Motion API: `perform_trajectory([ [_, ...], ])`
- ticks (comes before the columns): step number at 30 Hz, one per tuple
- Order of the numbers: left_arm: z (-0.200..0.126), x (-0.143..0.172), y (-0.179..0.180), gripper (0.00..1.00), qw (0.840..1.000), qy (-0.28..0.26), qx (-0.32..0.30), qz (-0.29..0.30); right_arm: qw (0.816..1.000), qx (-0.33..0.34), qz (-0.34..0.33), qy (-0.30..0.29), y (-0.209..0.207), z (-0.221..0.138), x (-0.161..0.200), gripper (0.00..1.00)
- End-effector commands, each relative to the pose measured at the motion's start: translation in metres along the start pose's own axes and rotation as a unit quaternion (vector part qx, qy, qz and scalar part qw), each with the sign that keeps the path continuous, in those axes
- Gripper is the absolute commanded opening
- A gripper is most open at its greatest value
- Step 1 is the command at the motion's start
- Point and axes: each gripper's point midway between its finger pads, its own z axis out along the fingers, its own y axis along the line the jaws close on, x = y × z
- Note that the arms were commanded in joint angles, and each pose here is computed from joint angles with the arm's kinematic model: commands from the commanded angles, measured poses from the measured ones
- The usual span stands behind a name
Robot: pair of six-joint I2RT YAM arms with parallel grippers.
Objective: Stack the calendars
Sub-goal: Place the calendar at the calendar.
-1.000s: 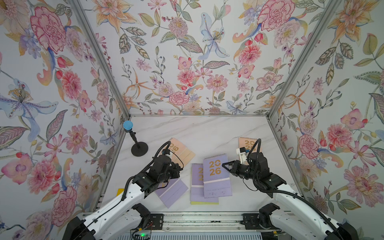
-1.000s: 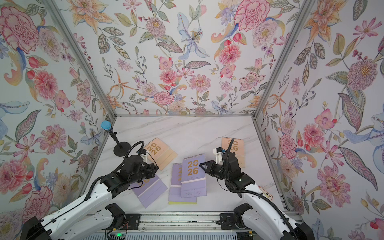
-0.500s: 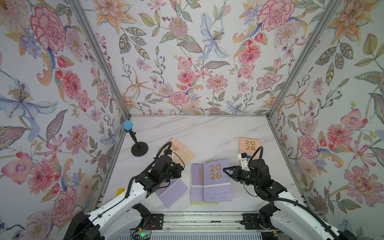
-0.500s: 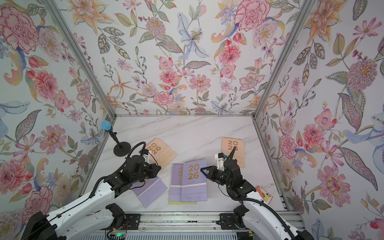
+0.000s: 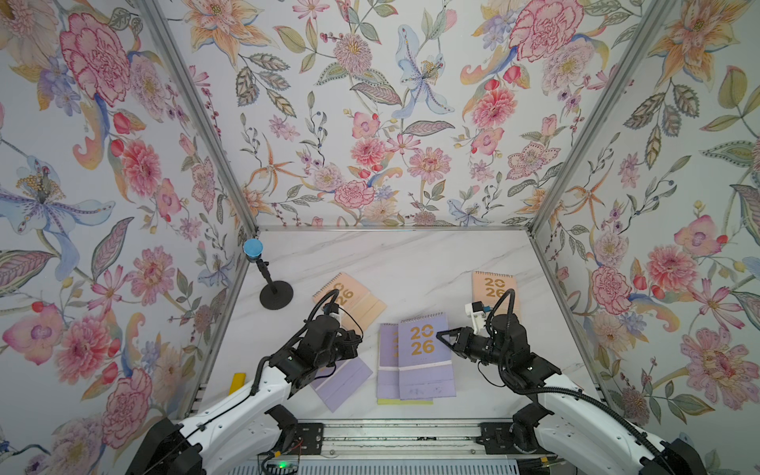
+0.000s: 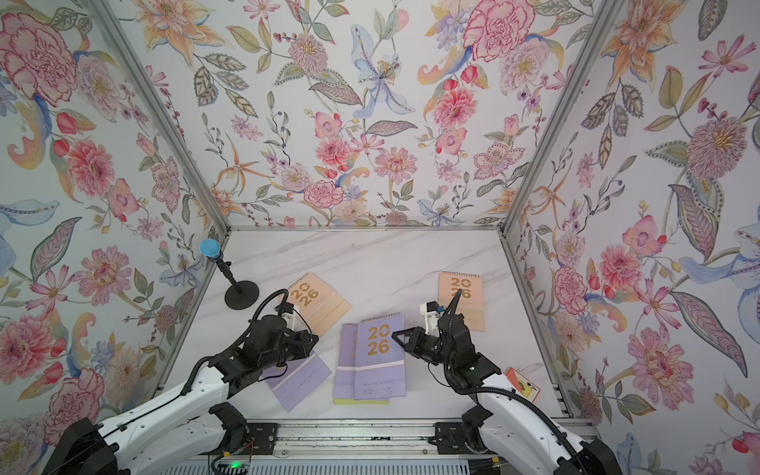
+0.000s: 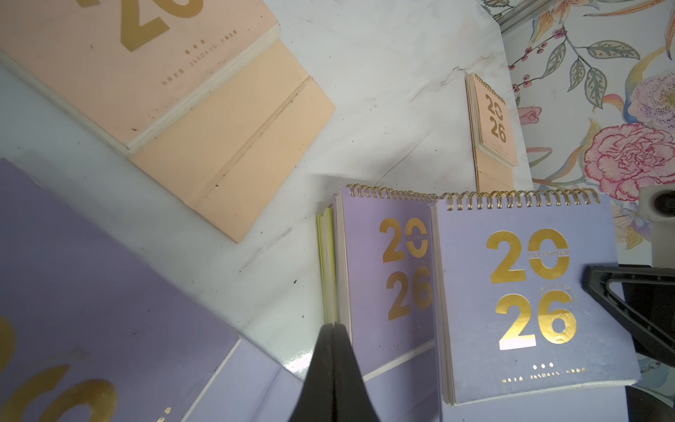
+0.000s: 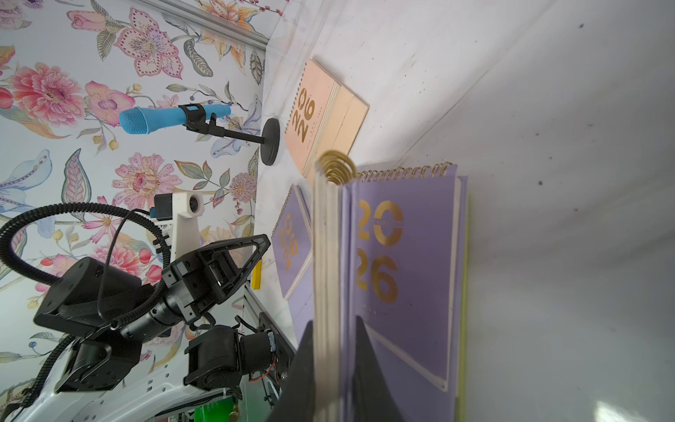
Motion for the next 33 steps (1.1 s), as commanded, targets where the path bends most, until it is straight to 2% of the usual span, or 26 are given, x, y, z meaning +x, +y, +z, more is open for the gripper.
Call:
perform_trajectory([
  [1,0.002,-0.001,0.002,0.00,1.000,-0.006,0.007,-0.012,0.999,-0.046,-0.009,-0.003,0.023,0.002,-0.005,0.04],
  [8,0.015,0.004,-0.001,0.00,0.999,0.005,0.026,-0.021,0.997,-0.080,0.002,0.007,0.032,0.016,0.005,0.04],
  [18,0.034,0.014,-0.002,0.00,0.998,0.031,0.039,-0.023,0.997,-0.078,0.011,0.013,0.034,0.043,0.018,0.04],
  [33,0.046,0.022,-0.003,0.00,0.997,0.045,0.049,-0.028,0.997,-0.076,0.017,-0.006,0.029,0.057,0.010,0.04],
])
